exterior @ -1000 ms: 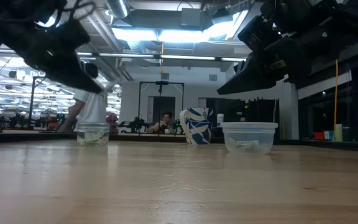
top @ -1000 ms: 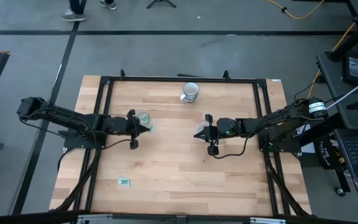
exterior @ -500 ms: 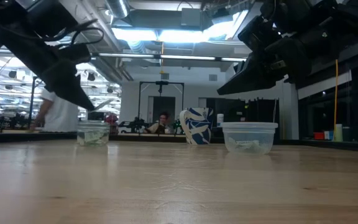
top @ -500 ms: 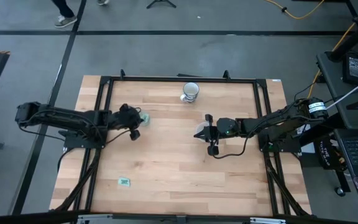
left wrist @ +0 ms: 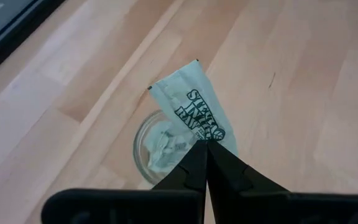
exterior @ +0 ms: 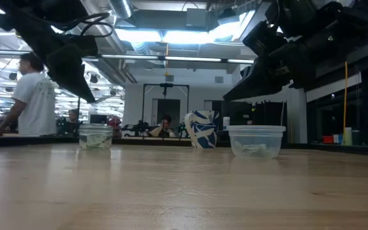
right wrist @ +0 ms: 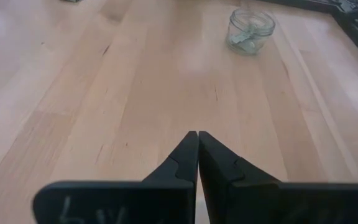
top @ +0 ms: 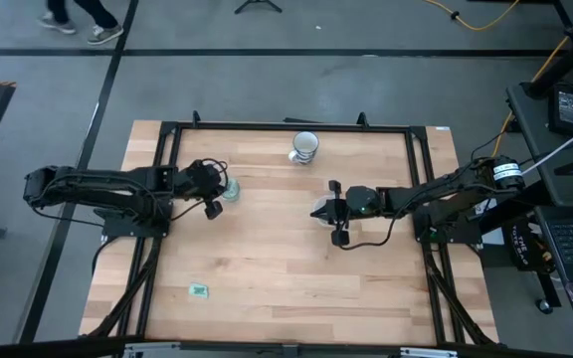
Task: Pick and place Stevia / Truvia into bins
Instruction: Put the stevia packet into the transparent cup
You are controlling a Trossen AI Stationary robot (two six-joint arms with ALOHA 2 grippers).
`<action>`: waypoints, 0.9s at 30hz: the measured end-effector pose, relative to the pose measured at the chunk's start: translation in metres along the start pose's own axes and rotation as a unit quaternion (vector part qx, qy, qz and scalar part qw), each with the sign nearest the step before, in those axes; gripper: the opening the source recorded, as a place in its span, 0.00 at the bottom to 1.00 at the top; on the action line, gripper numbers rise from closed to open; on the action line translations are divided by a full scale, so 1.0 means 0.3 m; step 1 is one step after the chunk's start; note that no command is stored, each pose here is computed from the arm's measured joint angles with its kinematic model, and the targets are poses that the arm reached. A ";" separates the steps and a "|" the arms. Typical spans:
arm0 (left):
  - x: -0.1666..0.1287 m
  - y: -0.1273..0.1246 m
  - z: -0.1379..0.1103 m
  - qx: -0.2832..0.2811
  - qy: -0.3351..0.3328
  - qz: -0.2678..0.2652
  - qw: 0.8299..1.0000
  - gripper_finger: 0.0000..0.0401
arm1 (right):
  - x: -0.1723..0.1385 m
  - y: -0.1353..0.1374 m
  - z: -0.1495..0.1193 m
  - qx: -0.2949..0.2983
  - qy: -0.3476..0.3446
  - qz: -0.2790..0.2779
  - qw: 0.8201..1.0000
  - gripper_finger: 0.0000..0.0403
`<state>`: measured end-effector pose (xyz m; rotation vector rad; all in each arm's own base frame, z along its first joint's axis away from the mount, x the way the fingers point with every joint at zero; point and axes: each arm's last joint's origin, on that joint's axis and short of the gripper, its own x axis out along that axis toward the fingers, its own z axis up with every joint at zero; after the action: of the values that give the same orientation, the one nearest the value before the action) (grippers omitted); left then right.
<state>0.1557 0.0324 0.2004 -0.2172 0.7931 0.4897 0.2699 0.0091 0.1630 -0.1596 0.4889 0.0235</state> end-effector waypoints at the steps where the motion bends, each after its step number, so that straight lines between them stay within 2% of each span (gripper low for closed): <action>1: -0.004 0.002 0.007 -0.001 0.007 0.001 1.000 0.01 | 0.003 0.001 -0.003 0.000 0.003 0.000 1.000 0.04; 7: -0.006 0.004 0.043 -0.006 0.074 -0.019 0.997 0.01 | 0.034 0.002 -0.028 -0.011 0.011 0.000 1.000 0.04; 13: 0.013 0.002 0.089 0.005 0.139 -0.010 0.990 0.01 | 0.041 -0.005 -0.025 -0.008 -0.001 -0.005 1.000 0.04; 18: 0.046 0.007 0.123 0.018 0.163 0.000 0.986 0.01 | 0.041 -0.005 -0.022 -0.008 -0.005 -0.005 1.000 0.04; 27: 0.111 0.041 0.121 0.025 0.208 0.020 0.978 0.01 | 0.041 -0.005 -0.023 -0.008 -0.005 -0.005 1.000 0.04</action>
<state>0.1922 0.0675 0.2011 -0.2613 1.2200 0.4681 0.2778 0.0064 0.1515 -0.1775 0.4774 0.0187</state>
